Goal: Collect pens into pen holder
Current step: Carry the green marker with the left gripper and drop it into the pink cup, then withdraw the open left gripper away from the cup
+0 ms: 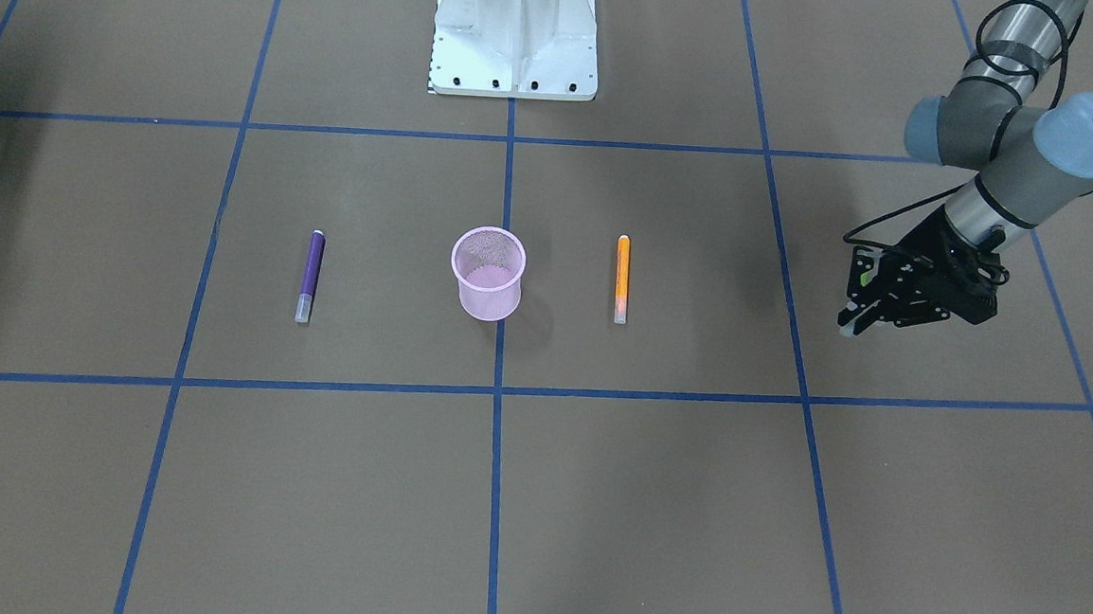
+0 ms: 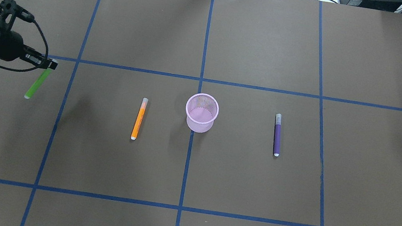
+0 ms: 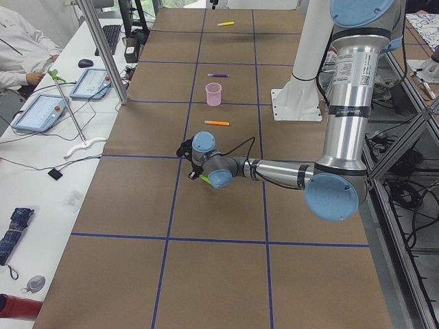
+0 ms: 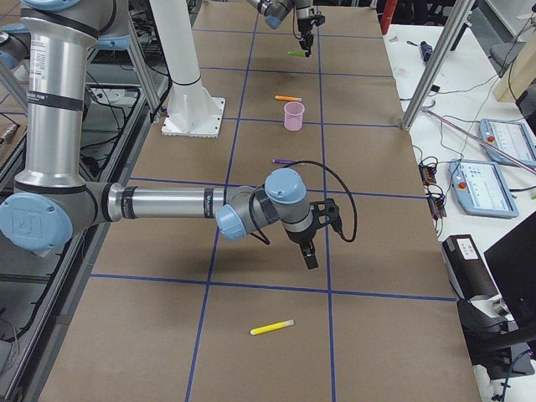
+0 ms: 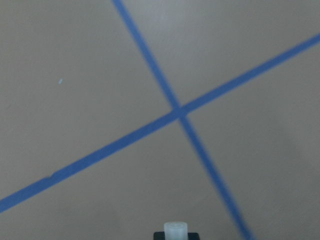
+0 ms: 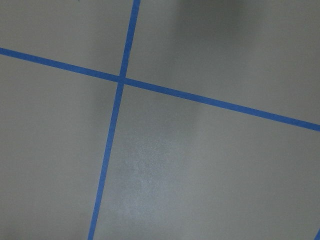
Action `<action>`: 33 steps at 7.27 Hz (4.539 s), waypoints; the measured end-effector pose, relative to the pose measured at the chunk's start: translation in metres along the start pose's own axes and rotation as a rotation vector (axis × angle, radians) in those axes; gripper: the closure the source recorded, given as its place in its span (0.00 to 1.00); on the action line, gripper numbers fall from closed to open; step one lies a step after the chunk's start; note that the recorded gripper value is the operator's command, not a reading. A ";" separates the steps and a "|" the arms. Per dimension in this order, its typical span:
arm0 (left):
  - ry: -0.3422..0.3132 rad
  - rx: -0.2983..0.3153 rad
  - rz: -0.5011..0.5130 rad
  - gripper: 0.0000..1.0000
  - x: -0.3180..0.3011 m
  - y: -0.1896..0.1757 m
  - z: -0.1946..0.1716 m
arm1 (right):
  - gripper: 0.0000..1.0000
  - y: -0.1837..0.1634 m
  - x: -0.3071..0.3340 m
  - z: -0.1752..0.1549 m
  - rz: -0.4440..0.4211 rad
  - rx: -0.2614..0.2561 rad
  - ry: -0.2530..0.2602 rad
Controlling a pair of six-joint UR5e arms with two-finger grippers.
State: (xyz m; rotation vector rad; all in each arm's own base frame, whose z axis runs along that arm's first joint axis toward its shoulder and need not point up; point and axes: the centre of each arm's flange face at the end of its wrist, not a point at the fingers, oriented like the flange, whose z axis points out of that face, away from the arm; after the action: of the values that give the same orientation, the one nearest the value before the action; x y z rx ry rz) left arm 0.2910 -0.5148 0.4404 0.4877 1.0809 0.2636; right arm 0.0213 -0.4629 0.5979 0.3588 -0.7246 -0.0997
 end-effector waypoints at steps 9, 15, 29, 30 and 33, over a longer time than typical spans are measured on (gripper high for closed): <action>0.461 0.527 -0.004 1.00 0.356 -0.104 0.054 | 0.01 0.010 0.017 0.020 0.056 -0.025 -0.014; 0.397 0.617 0.215 1.00 0.323 -0.097 0.114 | 0.01 0.009 0.017 0.020 0.056 -0.023 -0.014; 0.289 0.250 0.210 0.00 0.023 -0.119 -0.014 | 0.04 0.103 0.109 0.108 -0.048 -0.032 -0.003; 0.292 0.227 0.201 0.00 -0.011 -0.111 -0.042 | 0.11 0.120 0.121 0.118 -0.051 -0.025 0.012; 0.299 0.216 0.201 0.00 -0.036 -0.098 -0.062 | 0.13 0.140 0.136 0.128 -0.026 -0.027 0.046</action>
State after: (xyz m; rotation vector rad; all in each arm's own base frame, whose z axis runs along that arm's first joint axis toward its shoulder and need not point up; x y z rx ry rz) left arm 0.2169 -0.5994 0.3957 0.7698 1.3609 0.4080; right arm 0.0326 -0.3977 0.8216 0.3438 -0.6724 -0.1252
